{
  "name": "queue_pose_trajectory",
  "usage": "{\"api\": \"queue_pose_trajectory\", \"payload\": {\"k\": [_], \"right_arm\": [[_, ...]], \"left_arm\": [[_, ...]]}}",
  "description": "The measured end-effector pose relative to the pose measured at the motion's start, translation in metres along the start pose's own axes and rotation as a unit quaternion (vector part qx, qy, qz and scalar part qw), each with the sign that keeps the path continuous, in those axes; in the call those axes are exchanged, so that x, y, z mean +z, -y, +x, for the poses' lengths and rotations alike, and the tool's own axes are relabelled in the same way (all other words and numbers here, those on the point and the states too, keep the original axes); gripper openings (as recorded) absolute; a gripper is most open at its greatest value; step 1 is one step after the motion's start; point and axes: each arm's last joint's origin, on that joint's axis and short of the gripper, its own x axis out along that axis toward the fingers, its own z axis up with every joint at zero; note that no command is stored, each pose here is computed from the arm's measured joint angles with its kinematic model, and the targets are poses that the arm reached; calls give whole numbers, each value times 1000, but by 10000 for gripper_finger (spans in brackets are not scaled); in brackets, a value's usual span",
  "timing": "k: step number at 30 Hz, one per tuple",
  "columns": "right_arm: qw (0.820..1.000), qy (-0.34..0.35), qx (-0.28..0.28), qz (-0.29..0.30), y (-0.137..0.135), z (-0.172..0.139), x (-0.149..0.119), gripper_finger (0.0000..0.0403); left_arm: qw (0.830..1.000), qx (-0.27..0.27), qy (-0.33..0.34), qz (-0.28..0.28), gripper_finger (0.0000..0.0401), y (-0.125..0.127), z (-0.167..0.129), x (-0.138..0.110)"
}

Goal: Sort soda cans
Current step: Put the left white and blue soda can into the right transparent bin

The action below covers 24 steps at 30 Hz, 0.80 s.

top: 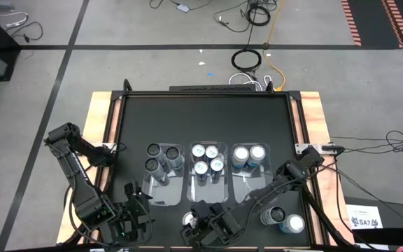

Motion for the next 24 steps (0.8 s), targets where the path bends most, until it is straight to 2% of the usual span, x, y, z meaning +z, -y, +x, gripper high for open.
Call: {"api": "queue_pose_trajectory", "payload": {"k": [11,19,24], "right_arm": [[1000,20,18,-10,-5,-17,5,305],[994,72,72,-31,-17,-59,18,305],[988,117,83,-49,-18,-92,27,306]], "left_arm": [[1000,0,0,0,364,0,0,0],[1000,0,0,0,364,0,0,0],[1000,0,0,0,364,0,0,0]]}}
